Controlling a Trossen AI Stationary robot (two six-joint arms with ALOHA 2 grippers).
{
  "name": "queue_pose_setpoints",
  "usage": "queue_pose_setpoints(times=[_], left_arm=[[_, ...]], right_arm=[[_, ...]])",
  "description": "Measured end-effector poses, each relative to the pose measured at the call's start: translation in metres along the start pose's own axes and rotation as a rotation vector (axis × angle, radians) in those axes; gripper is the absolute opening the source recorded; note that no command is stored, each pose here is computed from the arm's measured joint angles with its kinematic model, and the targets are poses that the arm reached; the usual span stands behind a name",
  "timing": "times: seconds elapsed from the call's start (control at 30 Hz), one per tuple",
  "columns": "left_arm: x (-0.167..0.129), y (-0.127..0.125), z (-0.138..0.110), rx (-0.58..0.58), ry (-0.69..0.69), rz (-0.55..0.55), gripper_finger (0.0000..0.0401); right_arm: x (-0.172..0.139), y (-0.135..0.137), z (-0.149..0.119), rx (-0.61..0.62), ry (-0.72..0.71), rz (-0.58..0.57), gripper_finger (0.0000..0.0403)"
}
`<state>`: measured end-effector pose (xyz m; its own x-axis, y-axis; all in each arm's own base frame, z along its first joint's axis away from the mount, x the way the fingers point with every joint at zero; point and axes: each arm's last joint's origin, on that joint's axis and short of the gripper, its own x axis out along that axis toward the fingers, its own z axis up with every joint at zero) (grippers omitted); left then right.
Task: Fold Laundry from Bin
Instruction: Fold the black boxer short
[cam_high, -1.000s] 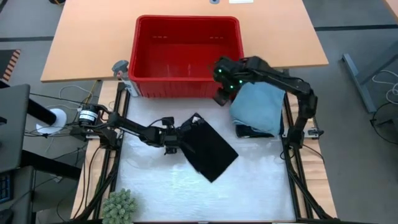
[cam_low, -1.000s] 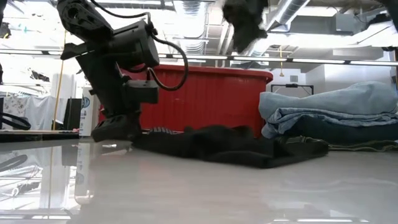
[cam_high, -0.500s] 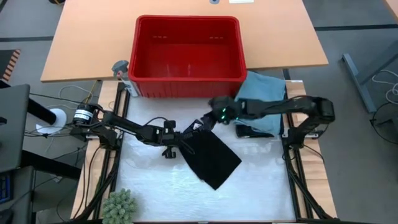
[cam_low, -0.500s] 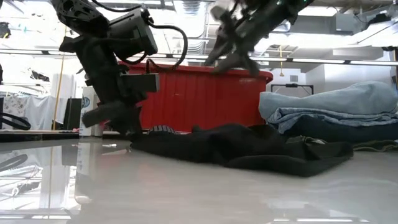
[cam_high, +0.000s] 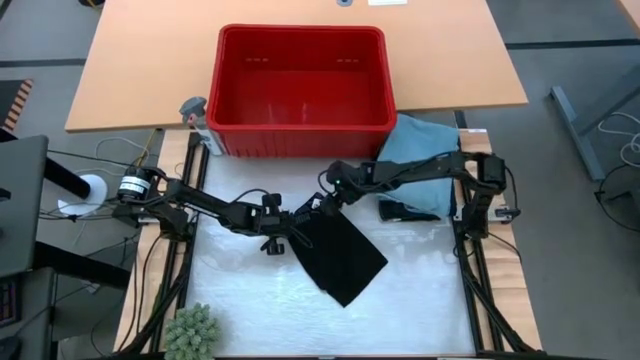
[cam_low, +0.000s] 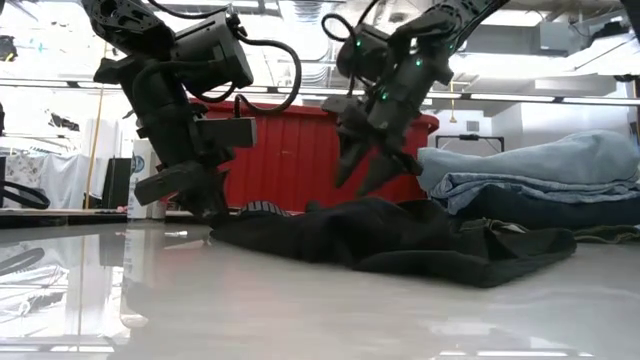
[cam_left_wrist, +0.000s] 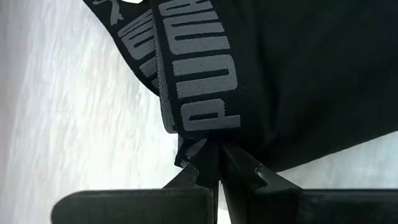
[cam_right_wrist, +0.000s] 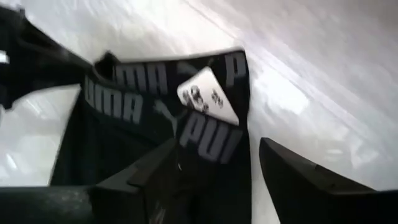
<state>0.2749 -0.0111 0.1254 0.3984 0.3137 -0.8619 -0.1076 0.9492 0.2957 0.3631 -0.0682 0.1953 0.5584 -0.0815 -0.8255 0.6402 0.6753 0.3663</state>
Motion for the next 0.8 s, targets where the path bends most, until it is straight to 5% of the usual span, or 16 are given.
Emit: queue_pose_setpoints(times=[0.63, 0.8], left_arm=[[0.000, 0.000, 0.003, -0.020, -0.029, -0.012, 0.0000], [0.000, 0.000, 0.004, -0.025, -0.039, -0.013, 0.0000]], right_arm=[[0.034, -0.003, -0.008, 0.004, 0.046, -0.027, 0.0252], [0.030, 0.002, -0.003, -0.006, 0.035, -0.016, 0.0210]])
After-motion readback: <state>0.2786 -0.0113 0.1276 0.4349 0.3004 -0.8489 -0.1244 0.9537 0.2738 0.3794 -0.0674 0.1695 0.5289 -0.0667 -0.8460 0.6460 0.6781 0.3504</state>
